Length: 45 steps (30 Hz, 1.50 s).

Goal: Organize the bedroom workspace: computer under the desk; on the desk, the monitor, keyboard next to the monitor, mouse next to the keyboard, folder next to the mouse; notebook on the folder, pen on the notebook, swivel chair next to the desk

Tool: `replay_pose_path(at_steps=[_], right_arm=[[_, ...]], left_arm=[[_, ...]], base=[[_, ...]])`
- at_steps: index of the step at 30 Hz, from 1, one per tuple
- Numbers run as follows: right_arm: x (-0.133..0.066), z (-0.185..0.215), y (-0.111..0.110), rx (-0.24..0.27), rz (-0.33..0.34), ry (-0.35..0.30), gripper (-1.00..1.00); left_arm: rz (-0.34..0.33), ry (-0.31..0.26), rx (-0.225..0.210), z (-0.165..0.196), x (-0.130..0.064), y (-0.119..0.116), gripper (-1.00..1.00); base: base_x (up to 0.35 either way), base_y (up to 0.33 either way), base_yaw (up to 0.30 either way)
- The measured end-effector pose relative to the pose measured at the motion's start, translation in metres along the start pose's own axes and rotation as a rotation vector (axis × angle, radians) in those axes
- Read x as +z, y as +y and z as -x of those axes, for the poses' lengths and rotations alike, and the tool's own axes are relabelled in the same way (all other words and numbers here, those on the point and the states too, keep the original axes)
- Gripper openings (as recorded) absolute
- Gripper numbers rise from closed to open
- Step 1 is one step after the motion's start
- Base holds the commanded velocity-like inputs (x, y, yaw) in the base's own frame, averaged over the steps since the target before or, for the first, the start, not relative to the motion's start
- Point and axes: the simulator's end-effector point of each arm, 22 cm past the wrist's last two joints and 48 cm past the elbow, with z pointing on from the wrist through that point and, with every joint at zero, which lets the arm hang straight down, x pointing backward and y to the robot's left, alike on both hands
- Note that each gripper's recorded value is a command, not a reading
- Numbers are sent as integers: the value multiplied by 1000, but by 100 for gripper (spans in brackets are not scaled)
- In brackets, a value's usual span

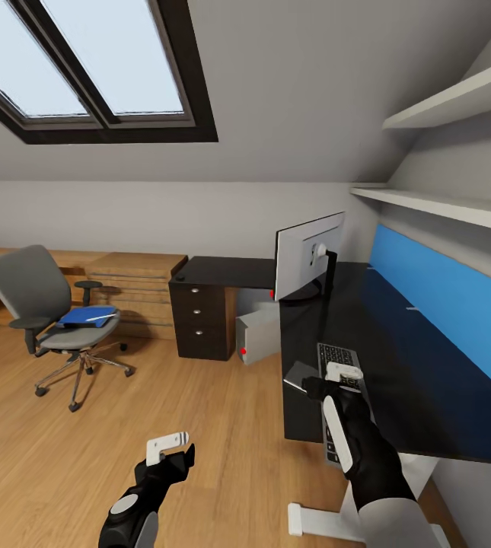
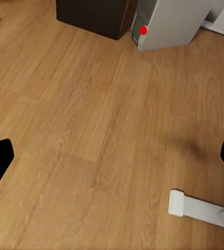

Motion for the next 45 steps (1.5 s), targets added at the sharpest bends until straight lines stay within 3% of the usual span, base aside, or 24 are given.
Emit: replay_pose_path(at_steps=[31, 38, 45], right_arm=[[1, -1, -1, 14, 2, 4, 100], [2, -2, -9, 38, -3, 8, 100], [6, -2, -26, 100, -3, -4, 100]], left_arm=[[-1, -2, -2, 1, 0, -2, 100], [-10, -43, -12, 20, -6, -5, 100], [-15, -69, -19, 27, -5, -6, 100]], base=[[-179, 119, -54], [-13, 3, 0], [-2, 1, 0]])
